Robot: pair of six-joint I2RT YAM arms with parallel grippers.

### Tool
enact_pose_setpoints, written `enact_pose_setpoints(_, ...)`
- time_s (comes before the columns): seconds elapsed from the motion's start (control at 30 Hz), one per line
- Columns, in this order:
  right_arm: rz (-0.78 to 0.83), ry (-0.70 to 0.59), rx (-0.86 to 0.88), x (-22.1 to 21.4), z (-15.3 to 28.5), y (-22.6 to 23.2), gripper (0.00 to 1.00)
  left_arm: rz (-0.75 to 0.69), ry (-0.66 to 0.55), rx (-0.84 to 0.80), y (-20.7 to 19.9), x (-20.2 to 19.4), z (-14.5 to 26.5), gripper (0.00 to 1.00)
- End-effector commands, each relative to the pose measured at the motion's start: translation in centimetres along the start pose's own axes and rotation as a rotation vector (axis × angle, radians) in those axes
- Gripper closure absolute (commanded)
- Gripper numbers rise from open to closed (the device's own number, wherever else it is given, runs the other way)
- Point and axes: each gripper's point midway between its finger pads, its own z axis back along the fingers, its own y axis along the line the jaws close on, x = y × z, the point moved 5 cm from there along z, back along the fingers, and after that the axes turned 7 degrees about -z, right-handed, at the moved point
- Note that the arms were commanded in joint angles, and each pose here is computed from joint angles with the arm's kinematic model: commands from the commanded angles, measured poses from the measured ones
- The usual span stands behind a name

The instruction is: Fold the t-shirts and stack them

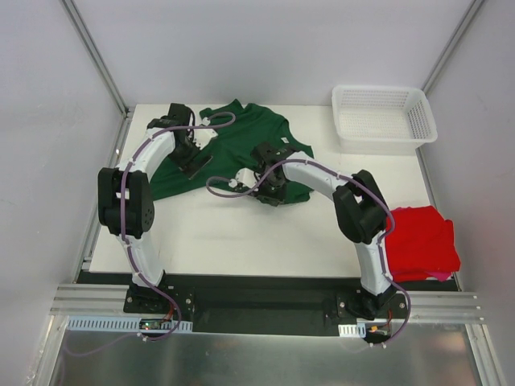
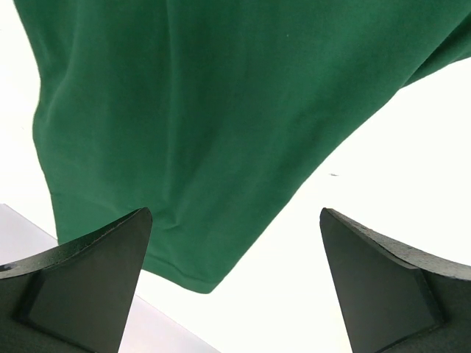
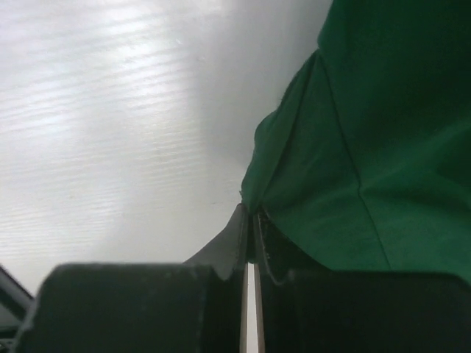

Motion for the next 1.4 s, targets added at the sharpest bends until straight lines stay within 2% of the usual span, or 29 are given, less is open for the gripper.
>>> enact_pose_setpoints(0.0, -0.007, -0.051, 0.150, 1.6, 4.4, 2.3, 0.99, 0.025, -0.007, 0.001, -0.4, -0.2, 1.2, 0.01)
enact_pose_setpoints(0.13, -0.007, -0.063, 0.321, 2.1, 6.9, 4.6, 0.98, 0.037, -0.006, -0.009, -0.6, -0.2, 0.9, 0.01)
enact_pose_setpoints(0.17, -0.006, -0.064, 0.334, 2.3, 7.2, 4.8, 0.86, 0.037, -0.009, -0.010, -0.6, -0.1, 0.9, 0.01)
enact_pose_setpoints(0.23, -0.014, -0.024, 0.392, 1.7, 6.9, 5.4, 0.76, 0.037, -0.006, -0.009, -0.6, -0.2, 0.9, 0.01)
enact_pose_setpoints(0.33, -0.030, -0.006, 0.424, 1.4, 6.6, 5.9, 0.86, 0.038, -0.002, -0.010, -0.7, -0.3, 0.9, 0.01)
enact_pose_setpoints(0.43, -0.038, 0.004, 0.455, 1.3, 6.6, 6.5, 0.78, 0.036, -0.003, -0.013, -0.8, -0.4, 0.9, 0.01)
enact_pose_setpoints(0.47, -0.039, 0.008, 0.464, 1.2, 6.5, 6.5, 0.85, 0.036, -0.002, -0.014, -0.9, -0.5, 0.9, 0.01)
enact_pose_setpoints(0.5, -0.041, 0.009, 0.470, 1.2, 6.4, 6.6, 0.87, 0.036, -0.001, -0.013, -0.9, -0.5, 1.0, 0.01)
enact_pose_setpoints(0.7, -0.054, -0.001, 0.526, 1.5, 6.1, 7.7, 0.86, 0.036, 0.007, -0.013, -1.1, -0.8, 1.0, 0.01)
enact_pose_setpoints(1.03, -0.032, 0.025, 0.559, 1.2, 1.7, 9.6, 0.86, 0.023, 0.040, -0.012, -1.4, -1.6, 0.7, 0.01)
enact_pose_setpoints(1.1, -0.027, 0.020, 0.536, 1.4, 1.0, 9.4, 0.84, 0.022, 0.042, -0.012, -1.5, -1.7, 0.8, 0.01)
enact_pose_setpoints(1.23, -0.019, 0.016, 0.474, 1.6, 0.1, 8.7, 0.66, 0.022, 0.043, -0.007, -1.6, -1.9, 1.0, 0.01)
enact_pose_setpoints(1.37, -0.013, 0.027, 0.399, 1.7, -0.6, 7.6, 0.66, 0.026, 0.047, -0.009, -1.8, -2.1, 1.1, 0.01)
